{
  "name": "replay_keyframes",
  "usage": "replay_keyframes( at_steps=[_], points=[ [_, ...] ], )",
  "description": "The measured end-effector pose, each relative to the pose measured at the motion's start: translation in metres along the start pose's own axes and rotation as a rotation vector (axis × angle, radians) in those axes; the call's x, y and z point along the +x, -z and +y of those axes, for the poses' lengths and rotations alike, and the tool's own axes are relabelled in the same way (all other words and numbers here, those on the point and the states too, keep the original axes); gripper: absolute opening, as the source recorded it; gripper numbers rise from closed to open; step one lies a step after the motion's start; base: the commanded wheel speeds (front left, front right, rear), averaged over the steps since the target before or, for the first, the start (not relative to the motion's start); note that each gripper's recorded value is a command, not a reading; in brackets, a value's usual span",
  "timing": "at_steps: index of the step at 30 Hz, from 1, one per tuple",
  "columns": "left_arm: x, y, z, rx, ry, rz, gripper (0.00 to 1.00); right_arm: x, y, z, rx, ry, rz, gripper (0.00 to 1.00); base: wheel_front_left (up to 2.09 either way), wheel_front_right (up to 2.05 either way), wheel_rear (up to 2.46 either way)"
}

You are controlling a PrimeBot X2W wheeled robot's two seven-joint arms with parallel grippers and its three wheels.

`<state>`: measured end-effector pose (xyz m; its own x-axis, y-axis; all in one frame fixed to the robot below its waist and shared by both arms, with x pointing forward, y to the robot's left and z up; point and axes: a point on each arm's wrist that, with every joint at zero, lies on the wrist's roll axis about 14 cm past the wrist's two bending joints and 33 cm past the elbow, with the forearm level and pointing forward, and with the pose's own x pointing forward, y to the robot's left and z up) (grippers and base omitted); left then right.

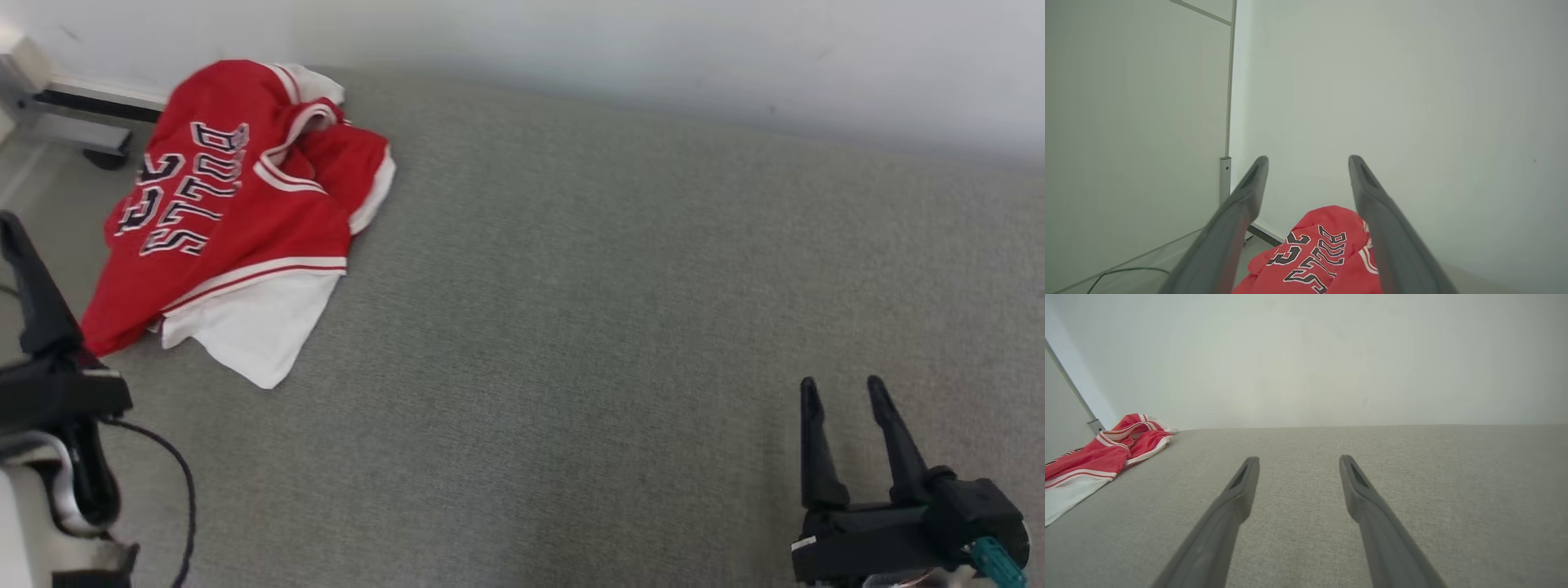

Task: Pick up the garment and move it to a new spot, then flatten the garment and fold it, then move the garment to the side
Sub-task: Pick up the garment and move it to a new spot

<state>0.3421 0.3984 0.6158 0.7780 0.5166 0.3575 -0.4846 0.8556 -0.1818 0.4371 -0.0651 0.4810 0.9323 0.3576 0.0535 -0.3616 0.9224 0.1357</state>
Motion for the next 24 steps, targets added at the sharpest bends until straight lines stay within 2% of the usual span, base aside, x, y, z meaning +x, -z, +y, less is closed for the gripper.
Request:
replay_keyframes(
  at_steps=[7, 13, 14, 22, 24],
  points=[
    [0.064, 0.033, -0.041, -0.023, 0.079, 0.033, 1.00, -0.001, 0.008, -0.047, -0.013, 0.121, 0.002, 1.00, 0.00, 0.00, 0.00],
    [0.101, 0.087, -0.070, -0.023, 0.139, 0.152, 1.00, -0.009, 0.012, -0.075, -0.034, 0.195, 0.009, 1.00, 0.00, 0.00, 0.00],
    [0.109, 0.108, -0.079, -0.017, 0.155, 0.209, 1.00, -0.014, 0.014, -0.084, -0.042, 0.221, 0.017, 1.00, 0.00, 0.00, 0.00],
    [0.124, 0.171, -0.088, -0.004, 0.152, 0.391, 1.00, -0.031, 0.023, -0.114, -0.087, 0.304, 0.053, 1.00, 0.00, 0.00, 0.00],
    [0.116, 0.200, -0.088, 0.003, 0.142, 0.506, 1.00, -0.034, 0.025, -0.122, -0.097, 0.323, 0.063, 1.00, 0.00, 0.00, 0.00]
  ],
)
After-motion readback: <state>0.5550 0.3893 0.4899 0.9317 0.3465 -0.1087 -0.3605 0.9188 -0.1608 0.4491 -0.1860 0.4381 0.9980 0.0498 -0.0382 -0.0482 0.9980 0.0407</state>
